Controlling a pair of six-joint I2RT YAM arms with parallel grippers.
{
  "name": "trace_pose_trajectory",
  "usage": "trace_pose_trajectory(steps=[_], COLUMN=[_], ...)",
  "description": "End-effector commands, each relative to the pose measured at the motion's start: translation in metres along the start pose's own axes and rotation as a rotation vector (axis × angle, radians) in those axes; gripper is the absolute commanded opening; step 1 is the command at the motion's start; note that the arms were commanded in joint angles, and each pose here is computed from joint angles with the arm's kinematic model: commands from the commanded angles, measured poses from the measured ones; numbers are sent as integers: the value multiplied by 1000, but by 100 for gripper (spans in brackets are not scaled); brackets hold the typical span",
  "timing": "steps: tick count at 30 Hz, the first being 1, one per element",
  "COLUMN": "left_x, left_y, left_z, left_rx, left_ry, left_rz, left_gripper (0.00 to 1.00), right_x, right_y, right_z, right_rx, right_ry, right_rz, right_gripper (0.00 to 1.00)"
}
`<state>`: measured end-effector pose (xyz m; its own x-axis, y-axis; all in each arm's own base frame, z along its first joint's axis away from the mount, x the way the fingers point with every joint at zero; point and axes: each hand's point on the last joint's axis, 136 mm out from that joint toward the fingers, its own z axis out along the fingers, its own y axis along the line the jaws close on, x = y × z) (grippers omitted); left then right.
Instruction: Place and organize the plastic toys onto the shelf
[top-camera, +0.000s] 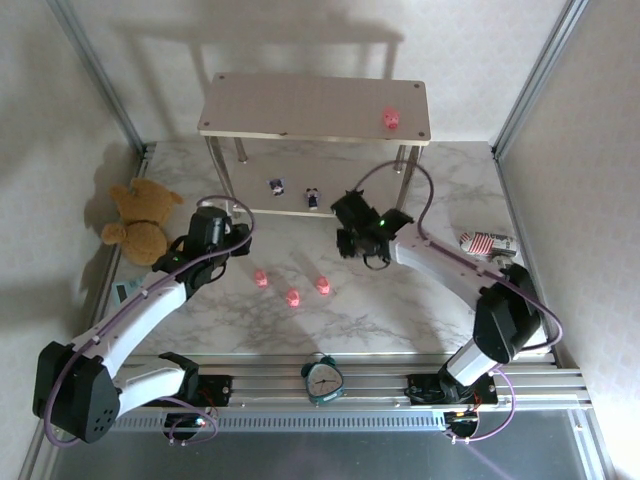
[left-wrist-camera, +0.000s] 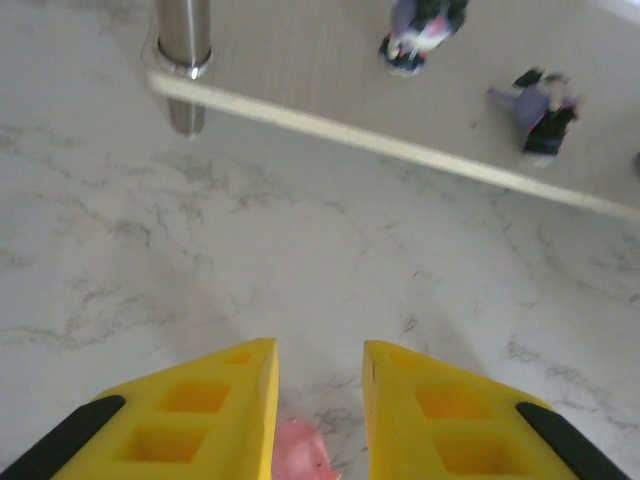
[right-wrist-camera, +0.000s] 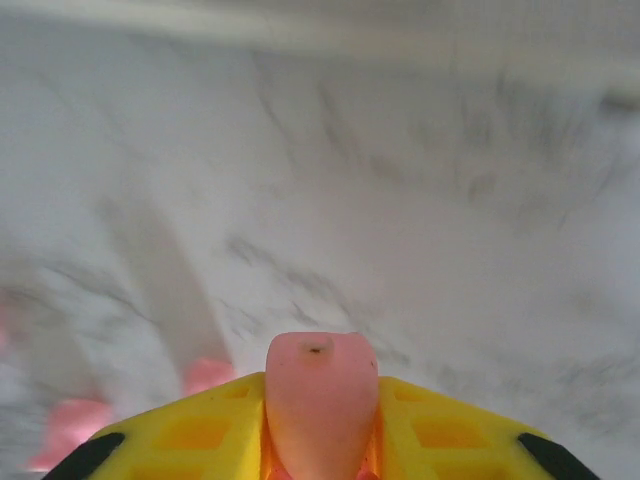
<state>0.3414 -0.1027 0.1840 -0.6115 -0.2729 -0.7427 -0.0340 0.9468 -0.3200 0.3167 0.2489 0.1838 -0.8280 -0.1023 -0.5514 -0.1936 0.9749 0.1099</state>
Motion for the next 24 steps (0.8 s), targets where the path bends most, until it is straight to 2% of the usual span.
trace_pose_trajectory(steps=[1, 6, 10, 16, 24], left_x=[-27, -45, -48, -49, -49], left_y=[-14, -24, -27, -25, -19], left_z=[-7, -14, -15, -20, -22], left_rx=[40, 67, 73, 67, 57], left_ry=[-36, -69, -71, -71, -67], left_rz=[21, 22, 24, 25, 24], left_gripper=[29, 29, 29, 29, 29], right_x=[-64, -147, -192, -226, -244], right_y=[-5, -4, -4, -5, -7], right_z=[-73, -135, -154, -154, -146], right_rx=[28, 28, 24, -11, -22], right_ry=[-181, -394, -489, -538, -546], right_rz=[-120, -155, -150, -111, -77], right_gripper=[31, 32, 32, 32, 32])
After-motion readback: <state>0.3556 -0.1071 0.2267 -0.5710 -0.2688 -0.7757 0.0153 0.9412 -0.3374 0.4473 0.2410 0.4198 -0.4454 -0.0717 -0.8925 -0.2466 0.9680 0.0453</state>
